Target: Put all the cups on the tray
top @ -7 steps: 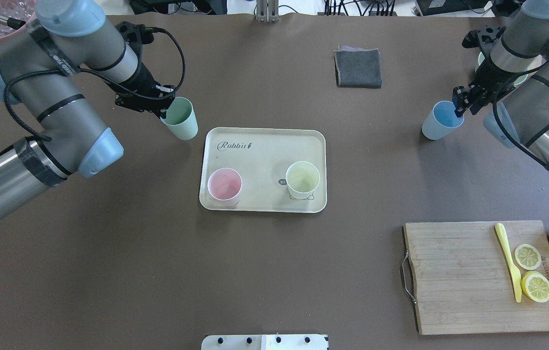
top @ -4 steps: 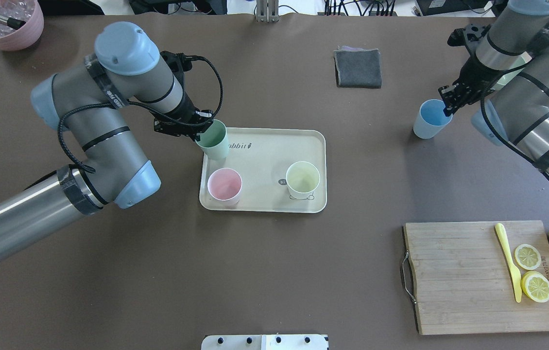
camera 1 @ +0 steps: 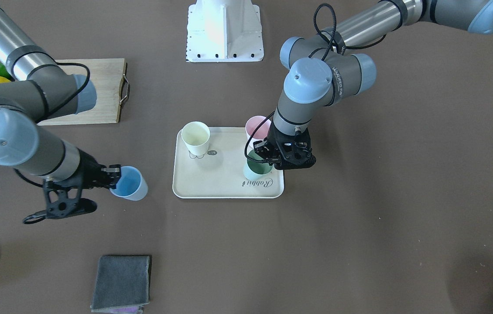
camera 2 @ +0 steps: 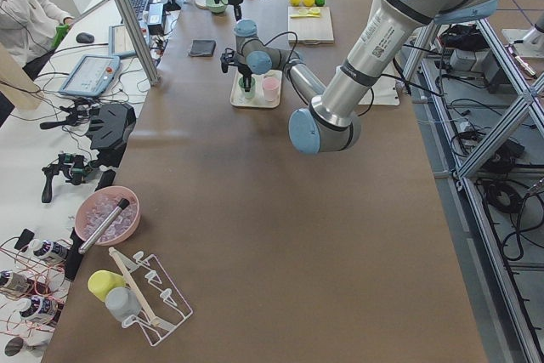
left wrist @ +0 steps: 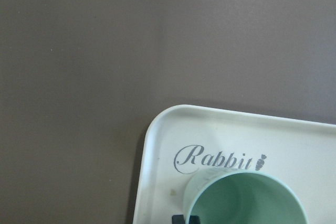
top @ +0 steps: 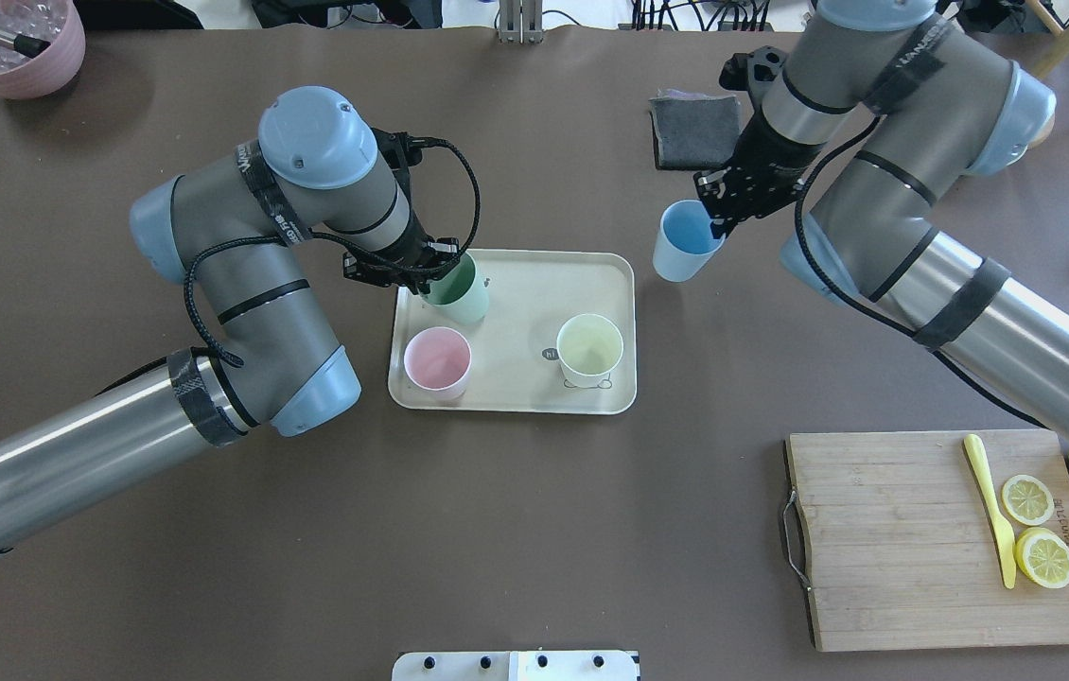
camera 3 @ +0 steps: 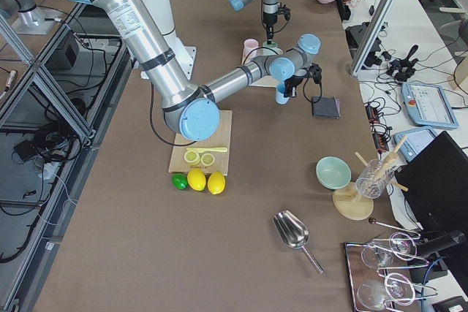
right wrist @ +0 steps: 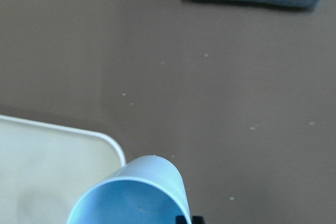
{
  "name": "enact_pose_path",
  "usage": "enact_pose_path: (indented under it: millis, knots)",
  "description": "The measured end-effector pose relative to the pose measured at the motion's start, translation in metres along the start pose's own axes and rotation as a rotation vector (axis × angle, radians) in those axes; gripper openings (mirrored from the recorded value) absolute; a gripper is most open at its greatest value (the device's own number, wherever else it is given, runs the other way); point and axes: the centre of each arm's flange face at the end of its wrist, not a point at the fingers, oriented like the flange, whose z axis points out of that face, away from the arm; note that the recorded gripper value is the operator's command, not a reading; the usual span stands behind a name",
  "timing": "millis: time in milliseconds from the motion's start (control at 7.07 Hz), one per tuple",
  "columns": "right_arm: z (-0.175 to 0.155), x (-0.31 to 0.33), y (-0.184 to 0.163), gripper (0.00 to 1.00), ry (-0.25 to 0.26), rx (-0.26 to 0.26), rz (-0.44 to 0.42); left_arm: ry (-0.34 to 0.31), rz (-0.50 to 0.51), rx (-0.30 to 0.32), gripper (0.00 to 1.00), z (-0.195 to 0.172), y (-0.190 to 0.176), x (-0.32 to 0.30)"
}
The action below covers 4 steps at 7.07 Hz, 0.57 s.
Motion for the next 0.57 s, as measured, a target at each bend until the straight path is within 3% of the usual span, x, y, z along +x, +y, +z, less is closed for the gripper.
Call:
enact_pose_path:
  millis: [283, 566]
  knots:
    - [0.017, -0.064, 0.020, 0.00, -0.012, -0.006, 0.029, 0.016, -0.006, 0.013, 0.99, -0.020, -0.020, -0.008]
    - [0.043, -0.097, 0.040, 0.00, 0.014, 0.005, 0.028, 0.033, 0.034, 0.009, 0.99, -0.047, -0.048, -0.041]
